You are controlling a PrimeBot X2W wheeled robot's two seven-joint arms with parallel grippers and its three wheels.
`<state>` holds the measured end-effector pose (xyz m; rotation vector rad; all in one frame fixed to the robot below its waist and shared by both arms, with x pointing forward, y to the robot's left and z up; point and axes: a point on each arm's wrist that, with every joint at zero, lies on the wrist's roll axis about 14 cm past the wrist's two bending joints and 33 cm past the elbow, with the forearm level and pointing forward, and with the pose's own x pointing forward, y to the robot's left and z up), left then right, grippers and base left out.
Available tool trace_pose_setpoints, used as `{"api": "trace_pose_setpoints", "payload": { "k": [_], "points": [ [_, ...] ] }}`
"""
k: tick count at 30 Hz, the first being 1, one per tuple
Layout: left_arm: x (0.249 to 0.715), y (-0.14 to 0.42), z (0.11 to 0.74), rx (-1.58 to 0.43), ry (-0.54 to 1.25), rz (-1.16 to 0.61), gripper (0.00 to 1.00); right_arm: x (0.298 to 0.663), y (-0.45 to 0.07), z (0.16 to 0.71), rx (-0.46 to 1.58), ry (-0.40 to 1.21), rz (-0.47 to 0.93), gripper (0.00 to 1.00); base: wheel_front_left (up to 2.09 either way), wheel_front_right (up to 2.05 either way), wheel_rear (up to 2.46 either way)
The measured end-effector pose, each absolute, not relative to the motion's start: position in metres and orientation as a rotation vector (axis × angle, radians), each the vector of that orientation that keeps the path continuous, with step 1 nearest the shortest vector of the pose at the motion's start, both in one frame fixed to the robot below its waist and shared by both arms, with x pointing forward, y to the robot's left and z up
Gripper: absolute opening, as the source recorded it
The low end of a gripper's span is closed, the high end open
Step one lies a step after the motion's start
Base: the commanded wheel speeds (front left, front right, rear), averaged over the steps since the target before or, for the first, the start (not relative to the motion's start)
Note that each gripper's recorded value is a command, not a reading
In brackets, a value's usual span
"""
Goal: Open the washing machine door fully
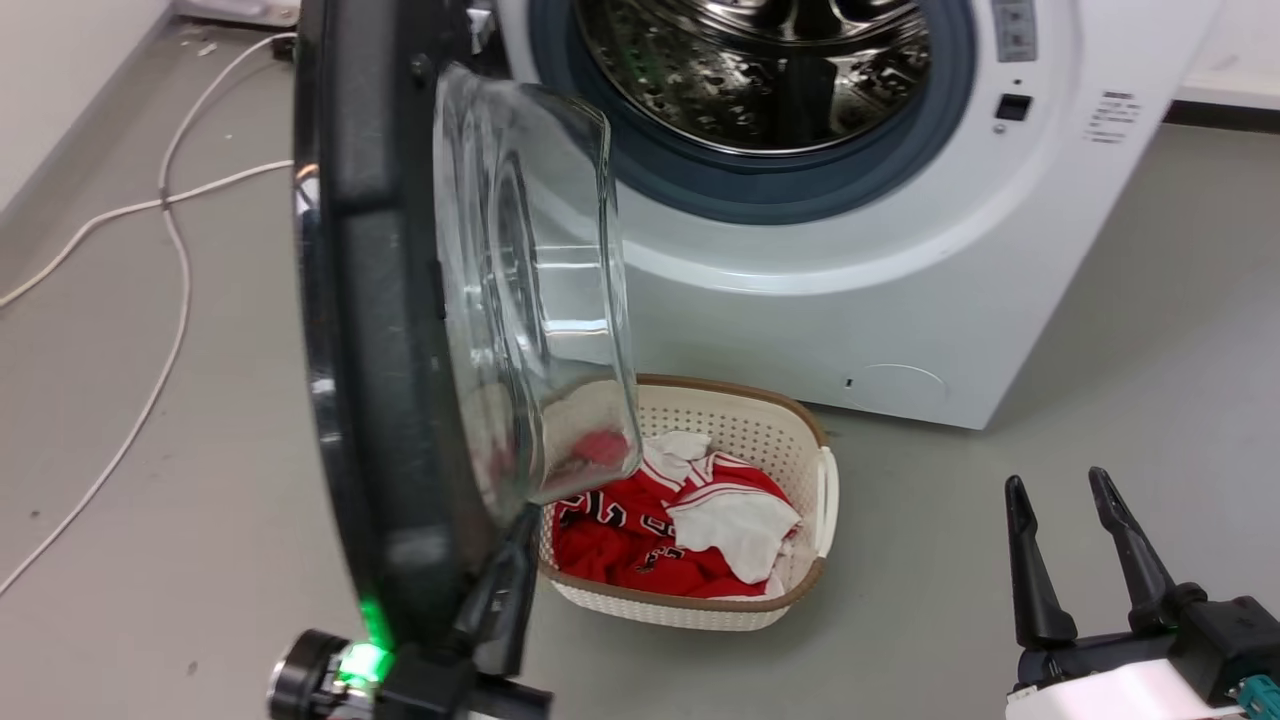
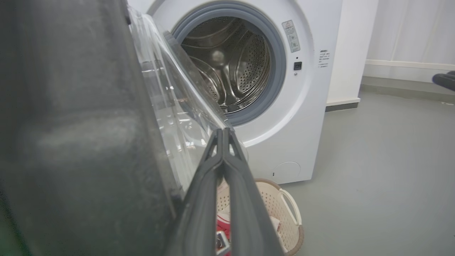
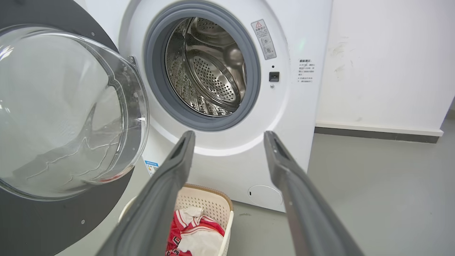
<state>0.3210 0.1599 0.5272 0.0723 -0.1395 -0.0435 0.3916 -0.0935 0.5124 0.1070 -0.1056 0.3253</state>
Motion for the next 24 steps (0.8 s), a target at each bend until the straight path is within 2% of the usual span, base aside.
{"api": "trace_pose_setpoints", "payload": {
  "k": [24],
  "points": [
    [0.271,0.314,0.506,0.132,-0.018,0.449,0.0,0.407,-0.048,0.493,0.108,-0.057,0.456,1.0,0.0,0.0,0.0]
  ]
}}
